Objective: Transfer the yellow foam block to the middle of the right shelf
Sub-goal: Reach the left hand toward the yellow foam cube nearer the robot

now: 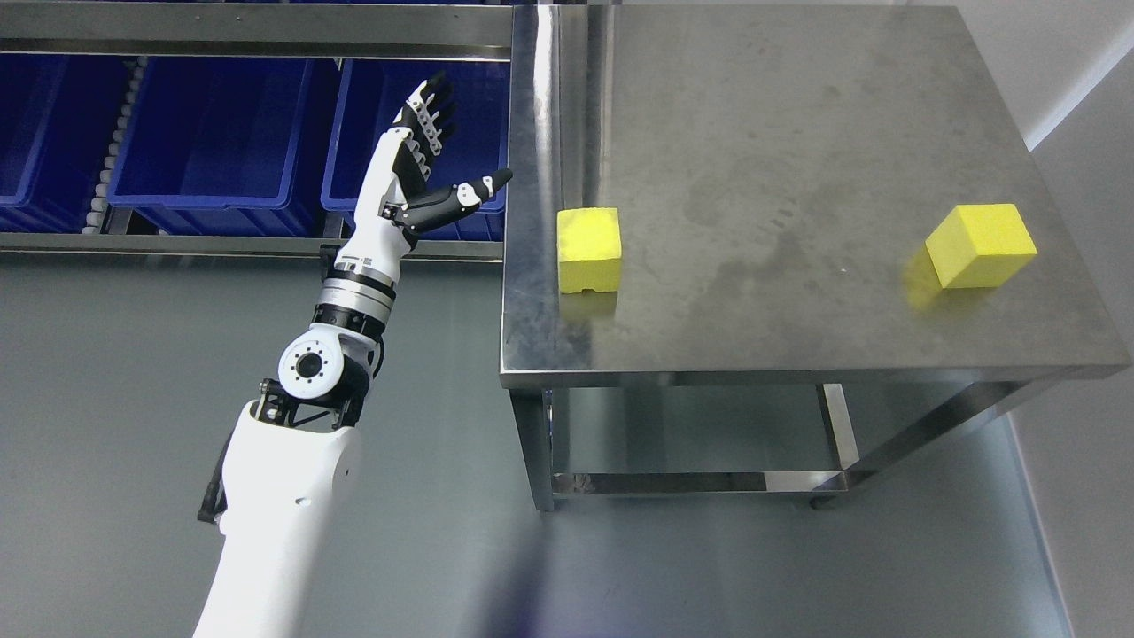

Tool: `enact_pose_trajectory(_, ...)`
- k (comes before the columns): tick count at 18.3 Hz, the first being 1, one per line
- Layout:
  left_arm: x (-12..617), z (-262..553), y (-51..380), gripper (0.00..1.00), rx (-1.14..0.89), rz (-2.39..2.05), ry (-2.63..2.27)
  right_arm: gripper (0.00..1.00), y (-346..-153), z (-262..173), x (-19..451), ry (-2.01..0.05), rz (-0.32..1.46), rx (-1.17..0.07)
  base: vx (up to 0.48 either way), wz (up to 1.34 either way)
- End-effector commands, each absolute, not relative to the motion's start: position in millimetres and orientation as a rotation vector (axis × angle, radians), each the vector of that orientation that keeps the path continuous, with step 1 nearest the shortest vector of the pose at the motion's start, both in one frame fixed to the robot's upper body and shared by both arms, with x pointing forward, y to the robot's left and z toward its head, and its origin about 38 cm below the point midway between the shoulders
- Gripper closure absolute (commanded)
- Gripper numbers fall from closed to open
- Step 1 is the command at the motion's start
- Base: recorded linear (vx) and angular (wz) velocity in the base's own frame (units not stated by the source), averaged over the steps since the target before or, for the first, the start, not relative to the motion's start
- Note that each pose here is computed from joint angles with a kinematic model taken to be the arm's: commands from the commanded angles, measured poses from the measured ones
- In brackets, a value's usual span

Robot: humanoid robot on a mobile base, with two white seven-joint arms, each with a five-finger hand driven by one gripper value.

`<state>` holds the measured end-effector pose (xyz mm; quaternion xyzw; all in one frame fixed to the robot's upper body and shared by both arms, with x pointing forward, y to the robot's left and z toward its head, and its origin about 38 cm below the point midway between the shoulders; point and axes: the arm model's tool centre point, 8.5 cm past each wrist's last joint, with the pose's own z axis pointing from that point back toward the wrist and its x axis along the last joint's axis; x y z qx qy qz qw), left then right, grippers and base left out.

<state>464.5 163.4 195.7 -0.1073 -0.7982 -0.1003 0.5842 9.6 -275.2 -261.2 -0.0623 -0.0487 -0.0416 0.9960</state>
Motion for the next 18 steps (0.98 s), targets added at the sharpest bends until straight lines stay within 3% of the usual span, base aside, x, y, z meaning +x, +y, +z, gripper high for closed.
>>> enact_pose_trajectory(1, 479.5, 203.0, 123.7, 0.02, -0.299, -0.351, -1.836, 0.00, -287.0, -260.1, 14.6, -0.114, -0.079, -0.143, 0.000, 0.00)
enact_pose_trajectory(11, 458.0, 182.8, 58.4, 0.02, -0.469, -0.664, -1.735, 0.00, -287.0, -260.1, 14.6, -0.114, -0.079, -0.143, 0.000, 0.00)
enact_pose_trajectory(18, 452.4, 164.4, 55.7, 0.02, -0.393, -0.731, -1.689, 0.00, -287.0, -260.1, 14.6, -0.114, -0.079, -0.143, 0.000, 0.00)
